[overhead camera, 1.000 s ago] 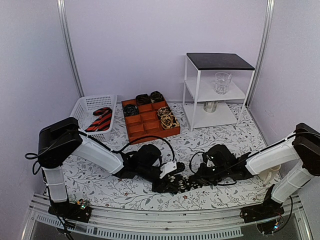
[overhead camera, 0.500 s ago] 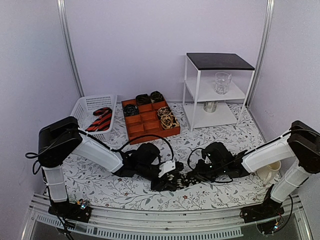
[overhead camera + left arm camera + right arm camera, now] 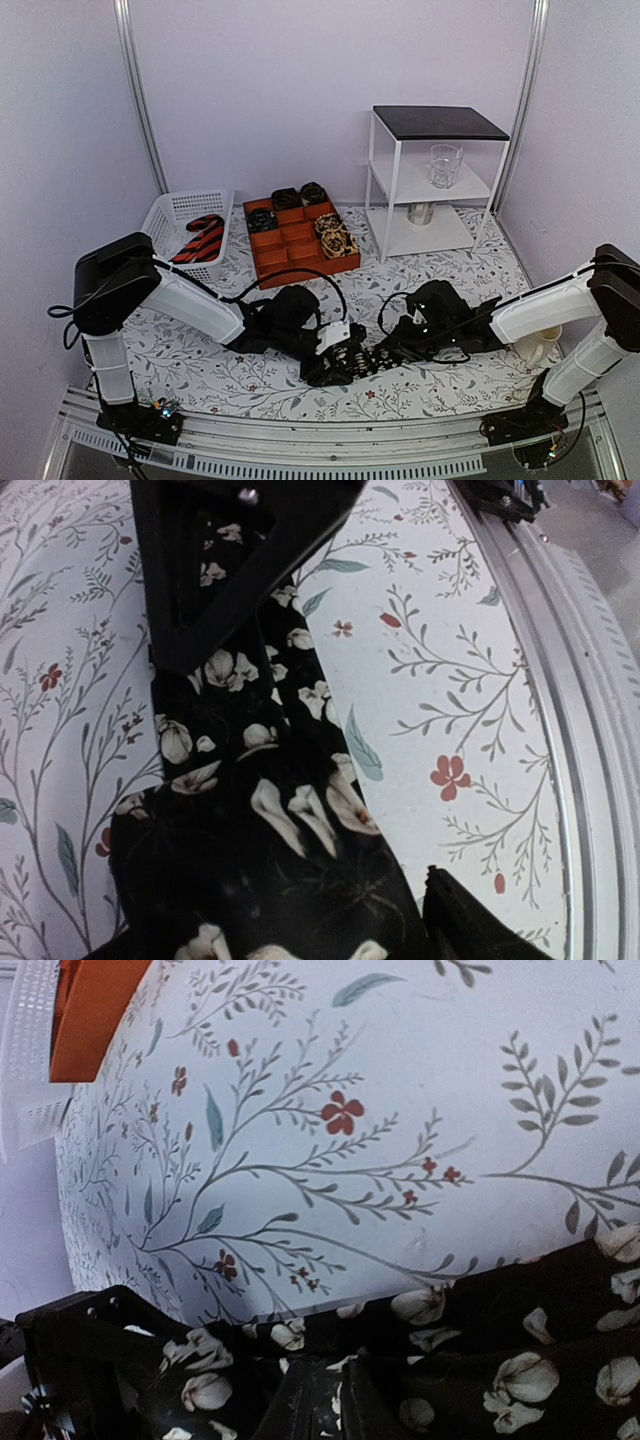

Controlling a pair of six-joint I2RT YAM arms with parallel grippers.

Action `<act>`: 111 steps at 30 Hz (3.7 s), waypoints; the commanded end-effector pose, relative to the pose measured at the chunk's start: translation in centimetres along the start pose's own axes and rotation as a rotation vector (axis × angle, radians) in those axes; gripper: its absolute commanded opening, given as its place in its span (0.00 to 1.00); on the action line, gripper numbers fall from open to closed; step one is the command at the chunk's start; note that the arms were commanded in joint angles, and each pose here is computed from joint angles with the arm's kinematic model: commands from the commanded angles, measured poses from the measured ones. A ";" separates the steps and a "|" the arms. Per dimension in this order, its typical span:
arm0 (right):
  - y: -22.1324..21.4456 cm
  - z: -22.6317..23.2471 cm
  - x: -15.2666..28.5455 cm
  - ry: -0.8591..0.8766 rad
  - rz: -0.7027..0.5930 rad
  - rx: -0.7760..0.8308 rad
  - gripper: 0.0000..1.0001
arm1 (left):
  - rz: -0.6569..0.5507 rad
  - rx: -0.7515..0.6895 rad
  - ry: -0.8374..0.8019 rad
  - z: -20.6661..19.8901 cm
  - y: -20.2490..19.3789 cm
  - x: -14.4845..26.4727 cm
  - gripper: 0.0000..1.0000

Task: Roll the ties
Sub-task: Roll the tie at the center of the board.

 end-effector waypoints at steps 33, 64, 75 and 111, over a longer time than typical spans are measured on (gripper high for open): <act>-2.5 4.2 -1.0 0.188 0.185 0.085 0.32 | -0.168 0.333 0.190 -0.5 -2.0 7.3 0.66; -4.6 2.3 -0.7 0.123 0.174 0.030 0.25 | -0.028 0.476 -0.013 -5.3 -4.2 2.1 0.01; -4.6 1.9 -0.3 0.112 0.159 0.050 0.21 | -0.037 0.417 0.058 -4.1 -2.6 1.3 0.00; -6.0 2.8 0.2 0.074 0.170 0.096 0.20 | -0.045 0.498 0.133 -3.8 -2.9 2.9 0.00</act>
Point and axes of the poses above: each gripper's point midway between its finger pads, its own x axis back along the fingers, its own z axis along the line the jaws close on, y = z × x, the point moved 6 cm from there along x, back along the fingers, and after that the axes turned 2 degrees about -x, right-handed, at the moved point
